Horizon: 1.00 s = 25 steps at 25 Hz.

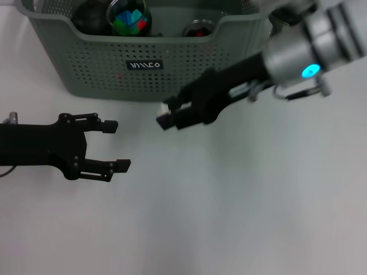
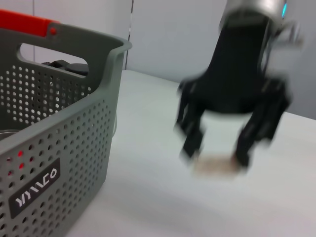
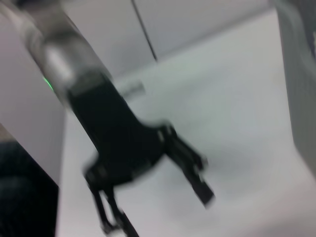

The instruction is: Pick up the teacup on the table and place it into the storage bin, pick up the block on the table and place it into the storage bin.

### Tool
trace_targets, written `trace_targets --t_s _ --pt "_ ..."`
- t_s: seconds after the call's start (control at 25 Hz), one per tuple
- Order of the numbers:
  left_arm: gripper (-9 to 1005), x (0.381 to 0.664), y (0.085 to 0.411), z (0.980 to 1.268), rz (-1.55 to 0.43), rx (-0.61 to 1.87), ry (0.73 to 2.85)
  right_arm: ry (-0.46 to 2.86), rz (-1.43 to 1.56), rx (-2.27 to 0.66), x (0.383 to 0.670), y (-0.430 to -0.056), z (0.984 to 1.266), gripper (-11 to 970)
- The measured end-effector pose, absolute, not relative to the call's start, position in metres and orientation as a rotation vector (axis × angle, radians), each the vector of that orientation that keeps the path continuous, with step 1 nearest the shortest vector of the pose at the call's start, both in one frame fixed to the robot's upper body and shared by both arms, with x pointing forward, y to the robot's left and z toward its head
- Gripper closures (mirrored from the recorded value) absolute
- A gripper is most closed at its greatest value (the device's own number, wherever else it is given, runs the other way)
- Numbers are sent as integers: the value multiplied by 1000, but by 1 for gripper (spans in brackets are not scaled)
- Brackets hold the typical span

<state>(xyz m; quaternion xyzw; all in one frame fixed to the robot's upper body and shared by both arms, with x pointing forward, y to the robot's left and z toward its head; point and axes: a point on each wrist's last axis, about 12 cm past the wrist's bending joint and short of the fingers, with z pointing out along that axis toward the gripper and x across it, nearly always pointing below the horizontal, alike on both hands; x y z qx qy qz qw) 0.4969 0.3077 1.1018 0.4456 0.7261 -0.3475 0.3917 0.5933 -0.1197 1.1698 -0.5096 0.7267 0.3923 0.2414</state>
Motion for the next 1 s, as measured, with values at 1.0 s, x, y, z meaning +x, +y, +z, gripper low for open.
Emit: trace_targets --t_s 1.0 --pt "112 502 300 1106 -897 1171 1809 2107 658 -1008 685 -143 1263 522"
